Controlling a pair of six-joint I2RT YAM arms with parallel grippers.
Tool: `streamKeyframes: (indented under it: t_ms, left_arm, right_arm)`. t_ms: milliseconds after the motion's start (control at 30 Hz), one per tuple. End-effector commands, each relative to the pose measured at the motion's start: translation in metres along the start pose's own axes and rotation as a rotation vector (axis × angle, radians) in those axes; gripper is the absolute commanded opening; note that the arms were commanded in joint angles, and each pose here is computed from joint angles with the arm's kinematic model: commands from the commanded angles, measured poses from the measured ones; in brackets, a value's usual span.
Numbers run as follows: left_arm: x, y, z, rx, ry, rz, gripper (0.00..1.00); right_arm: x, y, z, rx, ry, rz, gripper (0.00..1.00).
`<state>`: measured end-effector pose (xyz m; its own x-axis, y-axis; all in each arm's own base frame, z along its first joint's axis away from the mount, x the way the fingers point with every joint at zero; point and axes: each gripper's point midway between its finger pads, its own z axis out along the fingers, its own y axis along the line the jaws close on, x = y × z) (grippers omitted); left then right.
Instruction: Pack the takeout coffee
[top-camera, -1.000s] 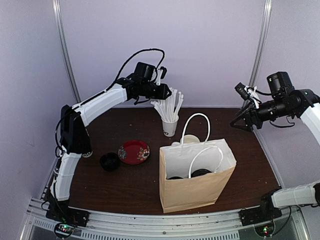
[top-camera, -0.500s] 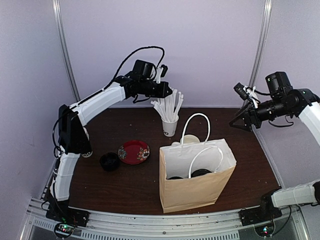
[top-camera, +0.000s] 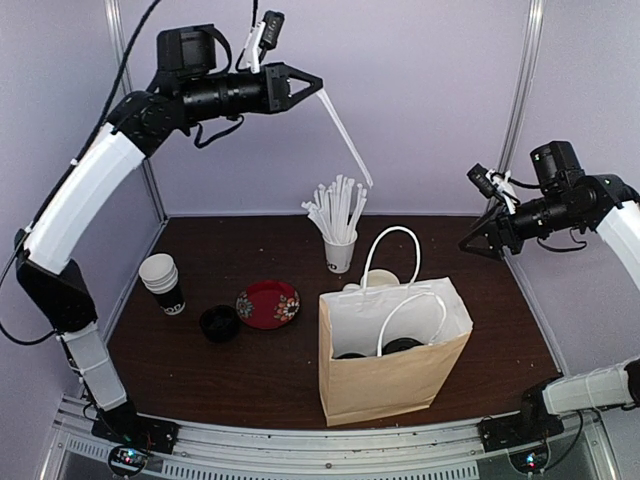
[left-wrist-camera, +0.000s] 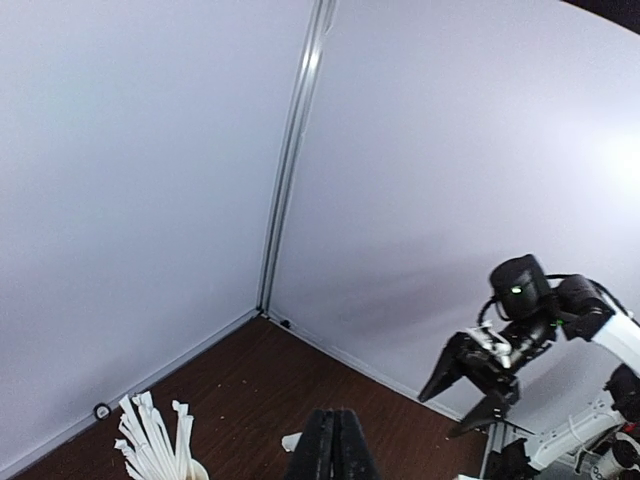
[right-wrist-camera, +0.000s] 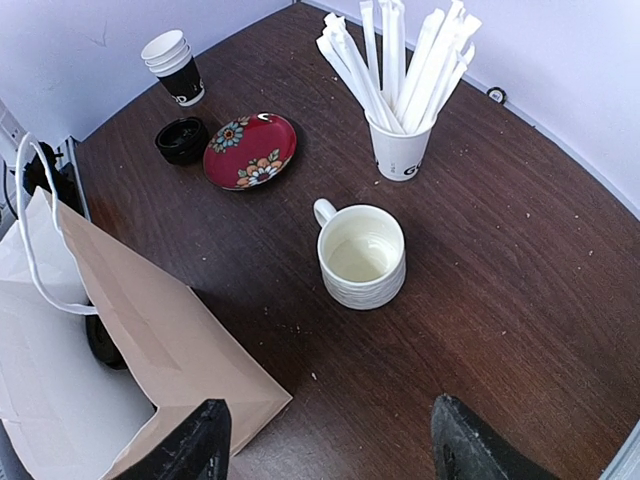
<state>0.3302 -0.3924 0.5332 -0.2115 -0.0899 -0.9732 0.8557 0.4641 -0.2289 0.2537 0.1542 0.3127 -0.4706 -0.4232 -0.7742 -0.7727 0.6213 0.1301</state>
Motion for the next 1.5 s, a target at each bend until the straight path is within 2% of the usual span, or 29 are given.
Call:
streamKeyframes:
  t_ms: [0, 233, 500, 833, 1033, 1333, 1467]
  left_arm:
    - [-0.002, -0.046, -0.04, 0.11, 0.038, 0.037, 0.0]
    - [-0.006, -0.097, -0.115, 0.214, 0.038, 0.001, 0.0]
    - [0.044, -0.13, -0.134, 0.334, 0.172, -0.129, 0.0]
    - [0.122, -0.165, -0.08, 0.441, 0.362, -0.172, 0.0]
    - [0.16, -0.179, -0.042, 0.482, 0.435, -0.204, 0.0]
    - [0.163, -0.187, 0.002, 0.532, 0.326, -0.213, 0.0]
    - [0.165, -0.189, 0.02, 0.566, 0.264, -0.268, 0.0]
  right_arm:
    - [-0.004, -0.011, -0.004, 0.055, 0.008, -0.01, 0.72]
    - [0.005, -0.024, 0.008, 0.071, 0.051, 0.01, 0.71]
    - [0.005, -0.03, 0.009, 0.088, 0.056, 0.015, 0.71]
    - [0.013, -0.03, 0.009, 0.096, 0.065, 0.017, 0.71]
    - [0.018, -0.03, 0.011, 0.097, 0.072, 0.014, 0.71]
    - [0.019, -0.031, 0.017, 0.084, 0.077, 0.017, 0.71]
    - [0.02, -0.032, 0.02, 0.075, 0.082, 0.022, 0.71]
